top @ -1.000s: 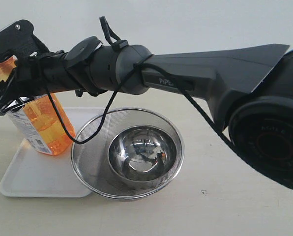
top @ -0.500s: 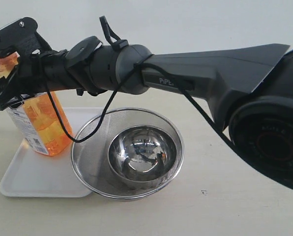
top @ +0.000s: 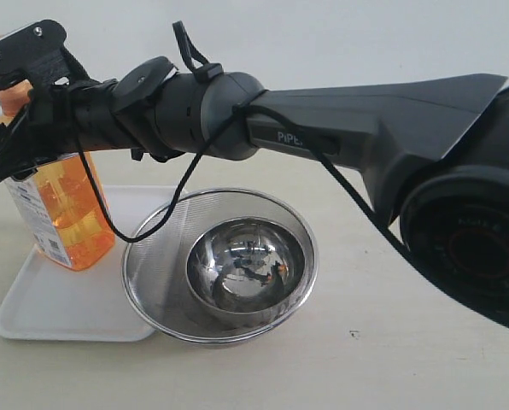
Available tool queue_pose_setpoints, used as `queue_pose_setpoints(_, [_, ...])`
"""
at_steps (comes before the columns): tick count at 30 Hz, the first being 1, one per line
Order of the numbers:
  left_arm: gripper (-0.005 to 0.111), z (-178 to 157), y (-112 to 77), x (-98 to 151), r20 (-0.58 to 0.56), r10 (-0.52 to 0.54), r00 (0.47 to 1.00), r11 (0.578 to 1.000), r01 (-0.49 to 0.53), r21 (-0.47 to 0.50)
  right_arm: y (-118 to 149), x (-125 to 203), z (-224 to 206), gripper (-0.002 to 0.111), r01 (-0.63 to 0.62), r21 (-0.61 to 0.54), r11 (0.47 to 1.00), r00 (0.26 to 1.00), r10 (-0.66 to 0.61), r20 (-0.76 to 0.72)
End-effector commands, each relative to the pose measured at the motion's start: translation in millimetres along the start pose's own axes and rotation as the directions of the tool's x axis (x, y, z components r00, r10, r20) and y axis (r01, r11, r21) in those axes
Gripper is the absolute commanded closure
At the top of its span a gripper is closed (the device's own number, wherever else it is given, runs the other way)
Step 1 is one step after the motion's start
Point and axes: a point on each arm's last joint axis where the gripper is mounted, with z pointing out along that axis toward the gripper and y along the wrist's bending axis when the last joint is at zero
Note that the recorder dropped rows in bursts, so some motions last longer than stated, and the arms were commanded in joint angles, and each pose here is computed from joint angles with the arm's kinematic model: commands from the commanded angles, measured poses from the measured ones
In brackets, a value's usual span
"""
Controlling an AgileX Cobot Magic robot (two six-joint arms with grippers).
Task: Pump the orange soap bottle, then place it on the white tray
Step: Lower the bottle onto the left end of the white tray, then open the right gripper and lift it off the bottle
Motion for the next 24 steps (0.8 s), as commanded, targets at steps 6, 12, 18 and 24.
queue_pose_setpoints(6, [0.102, 0.5, -0.8, 0.3, 0.006, -0.008, 1.000, 1.000, 0.008, 0.009, 1.2, -23.8, -12.0, 0.037, -0.017, -0.005, 1.000, 0.999, 0.018, 0.051])
queue_pose_setpoints(12, [0.102, 0.5, -0.8, 0.3, 0.006, -0.008, 1.000, 1.000, 0.008, 0.009, -4.2, -27.0, -15.5, 0.037, -0.031, 0.000, 1.000, 0.998, 0.031, 0.053])
queue_pose_setpoints(18, [0.102, 0.5, -0.6, 0.1, 0.008, -0.004, 1.000, 1.000, 0.004, 0.006, -9.0, -34.6, -22.3, 0.037, -0.036, -0.003, 0.999, 0.997, 0.036, 0.063])
queue_pose_setpoints(24, [0.102, 0.5, -0.5, -0.1, 0.010, -0.001, 1.000, 1.000, 0.001, 0.005, -6.7, -34.2, -23.1, 0.037, -0.025, -0.027, 0.999, 0.999, 0.027, 0.047])
